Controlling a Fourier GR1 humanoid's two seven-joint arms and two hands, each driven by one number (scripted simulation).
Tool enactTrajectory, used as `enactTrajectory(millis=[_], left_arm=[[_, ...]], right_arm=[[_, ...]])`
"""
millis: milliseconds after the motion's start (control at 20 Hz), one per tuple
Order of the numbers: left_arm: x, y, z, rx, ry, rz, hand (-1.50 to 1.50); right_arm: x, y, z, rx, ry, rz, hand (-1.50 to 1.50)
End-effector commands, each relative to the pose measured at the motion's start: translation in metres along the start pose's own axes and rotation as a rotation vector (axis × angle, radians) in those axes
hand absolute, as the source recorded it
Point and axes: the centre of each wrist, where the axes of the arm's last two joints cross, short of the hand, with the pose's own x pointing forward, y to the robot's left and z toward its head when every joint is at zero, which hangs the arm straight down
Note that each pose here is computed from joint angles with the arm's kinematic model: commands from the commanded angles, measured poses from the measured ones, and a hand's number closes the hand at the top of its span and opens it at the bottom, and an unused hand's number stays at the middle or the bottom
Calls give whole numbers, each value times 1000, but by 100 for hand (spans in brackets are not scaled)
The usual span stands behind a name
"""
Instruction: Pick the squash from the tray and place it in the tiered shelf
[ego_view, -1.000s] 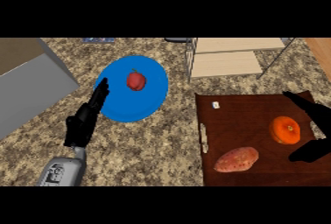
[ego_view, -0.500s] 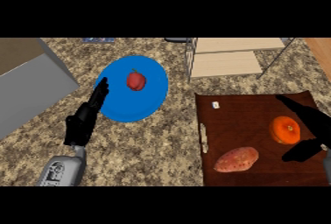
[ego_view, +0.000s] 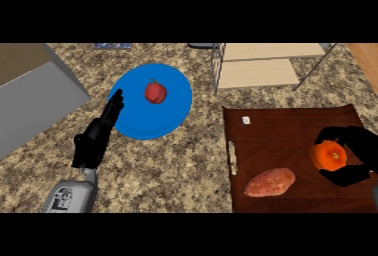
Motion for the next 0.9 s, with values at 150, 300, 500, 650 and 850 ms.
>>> enactTrajectory(millis=[150,300,500,650,850], left_arm=[[-9,8,-16,6,-4,-5,0],[6,8,2,3,-2,-6,0],[6,-8,-8,-32,-7,-3,0],[7,-6,-13,-45,1,-3,0],[4,-2,-9,-33,-4,-3,0]], right_arm=[[3,5,-7,-40,-45,1,150],[101,41,-12,-81,-43,-42,150],[206,63,-15,-99,-61,-57,150],[245,73,-3,-131,-65,-140,150],[278,58,22,-252,-136,-387,150]])
